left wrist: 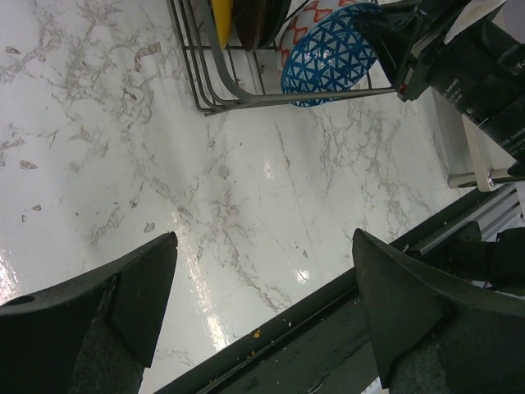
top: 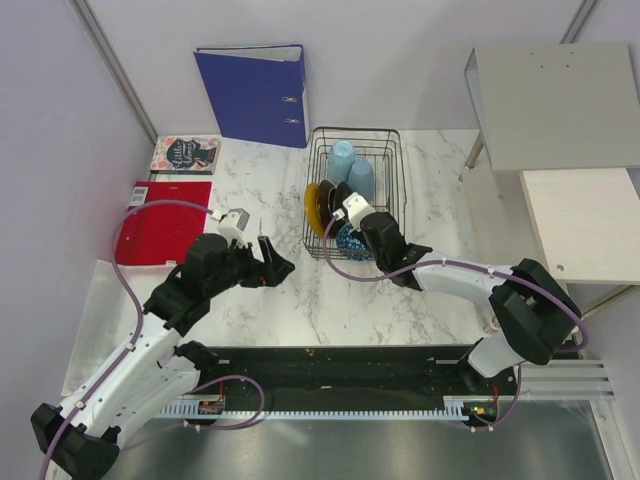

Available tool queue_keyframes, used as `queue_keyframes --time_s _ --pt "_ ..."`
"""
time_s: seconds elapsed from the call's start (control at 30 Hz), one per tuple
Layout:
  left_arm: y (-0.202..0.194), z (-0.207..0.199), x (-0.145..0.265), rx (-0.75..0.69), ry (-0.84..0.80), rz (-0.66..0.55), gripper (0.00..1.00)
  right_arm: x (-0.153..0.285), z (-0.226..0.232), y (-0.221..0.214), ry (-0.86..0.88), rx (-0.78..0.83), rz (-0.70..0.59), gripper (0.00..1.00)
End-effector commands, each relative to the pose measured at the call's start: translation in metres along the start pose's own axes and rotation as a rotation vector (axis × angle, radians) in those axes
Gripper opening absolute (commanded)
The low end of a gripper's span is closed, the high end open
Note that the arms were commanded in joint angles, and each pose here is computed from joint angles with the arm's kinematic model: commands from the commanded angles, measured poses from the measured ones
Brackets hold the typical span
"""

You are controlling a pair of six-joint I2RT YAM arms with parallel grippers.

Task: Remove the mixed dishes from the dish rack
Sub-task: Pick up the bowl from the dish rack.

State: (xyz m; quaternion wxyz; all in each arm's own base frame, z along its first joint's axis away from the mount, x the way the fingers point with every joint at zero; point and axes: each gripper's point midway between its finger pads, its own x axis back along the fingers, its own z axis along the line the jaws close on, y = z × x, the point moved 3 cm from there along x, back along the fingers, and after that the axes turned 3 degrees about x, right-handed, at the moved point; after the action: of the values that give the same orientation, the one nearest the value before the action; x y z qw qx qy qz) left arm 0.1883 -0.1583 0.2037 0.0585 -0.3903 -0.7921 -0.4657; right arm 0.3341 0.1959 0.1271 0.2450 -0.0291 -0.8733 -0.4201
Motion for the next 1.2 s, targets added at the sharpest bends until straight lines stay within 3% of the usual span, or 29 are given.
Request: queue_keyframes --time_s 0.0,0.27,0.47,1.0,1.17 --pt "0.005 -0.006 -0.002 0.019 -0.031 -0.023 0.93 0.003 -0.032 0.007 -0.277 -0.047 -0.068 0.00" --pt "0.006 -0.004 -0.002 0.016 -0.024 -0.030 0.93 0.016 -0.043 -0.011 -0.481 0.014 -0.094 0.00" --pt "0.005 -0.003 -0.003 0.017 -0.020 -0.024 0.93 0.025 -0.039 -0.008 -0.470 0.018 -0.120 0.00" --pt "0.007 -0.005 -0.002 0.022 -0.024 -0.032 0.93 0.083 -0.046 0.068 -0.210 -0.162 -0.260 0.00" --pt "0.009 -0.005 -0.005 0.024 -0.015 -0.033 0.93 0.120 -0.051 0.126 -0.006 -0.379 -0.370 0.00"
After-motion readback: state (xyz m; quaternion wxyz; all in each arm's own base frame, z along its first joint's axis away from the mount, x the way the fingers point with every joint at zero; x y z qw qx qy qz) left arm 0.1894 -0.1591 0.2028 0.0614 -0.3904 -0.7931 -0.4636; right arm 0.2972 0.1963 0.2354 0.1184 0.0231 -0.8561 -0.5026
